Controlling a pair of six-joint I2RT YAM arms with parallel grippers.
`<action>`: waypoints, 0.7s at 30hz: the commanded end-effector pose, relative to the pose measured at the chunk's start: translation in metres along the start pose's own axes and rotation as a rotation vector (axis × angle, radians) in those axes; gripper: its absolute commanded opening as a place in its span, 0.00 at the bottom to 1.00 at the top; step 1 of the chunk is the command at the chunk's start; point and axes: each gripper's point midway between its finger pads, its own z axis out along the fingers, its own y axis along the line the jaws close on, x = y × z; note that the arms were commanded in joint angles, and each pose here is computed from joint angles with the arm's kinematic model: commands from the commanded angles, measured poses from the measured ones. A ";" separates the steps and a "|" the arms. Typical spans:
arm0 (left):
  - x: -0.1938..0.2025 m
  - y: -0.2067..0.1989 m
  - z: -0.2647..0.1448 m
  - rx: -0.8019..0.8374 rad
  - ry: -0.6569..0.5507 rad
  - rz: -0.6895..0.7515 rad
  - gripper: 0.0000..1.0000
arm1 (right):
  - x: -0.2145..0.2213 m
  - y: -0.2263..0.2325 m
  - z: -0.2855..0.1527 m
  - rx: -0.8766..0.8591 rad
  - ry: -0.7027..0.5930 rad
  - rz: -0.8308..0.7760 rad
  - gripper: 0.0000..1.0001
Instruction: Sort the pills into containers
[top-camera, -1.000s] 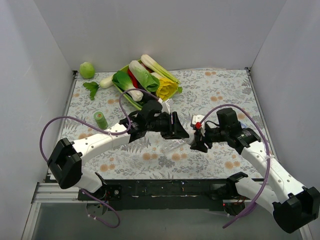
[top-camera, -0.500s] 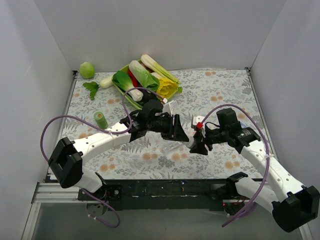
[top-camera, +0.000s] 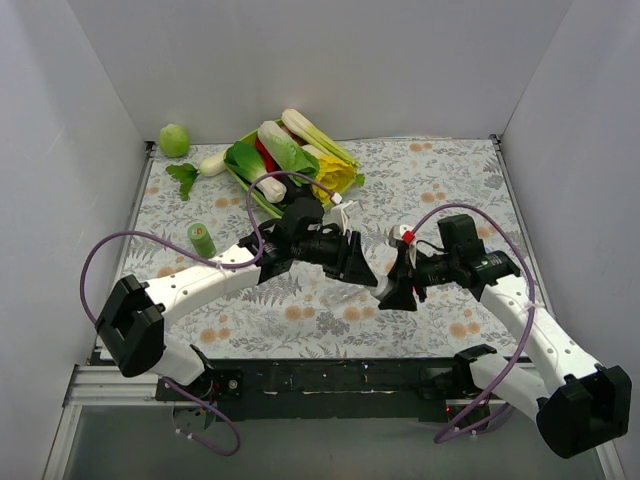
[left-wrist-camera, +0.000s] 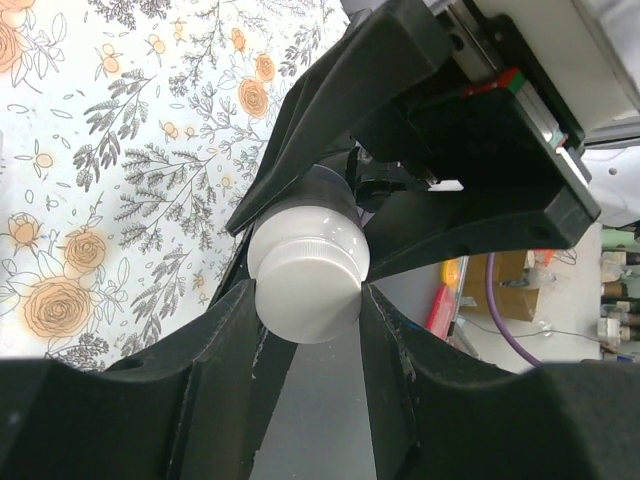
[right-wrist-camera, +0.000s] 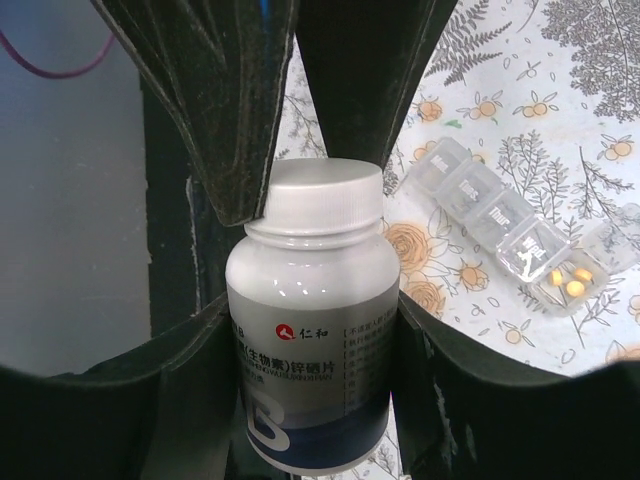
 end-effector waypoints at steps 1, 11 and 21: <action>0.020 0.003 -0.001 -0.017 0.058 0.076 0.03 | -0.053 0.015 -0.006 -0.130 -0.197 -0.104 0.03; 0.003 -0.017 -0.008 0.030 -0.022 0.117 0.52 | -0.049 0.015 -0.008 -0.162 -0.236 -0.048 0.03; -0.016 -0.039 -0.020 0.043 -0.093 0.137 0.80 | -0.044 0.012 -0.008 -0.123 -0.224 -0.073 0.03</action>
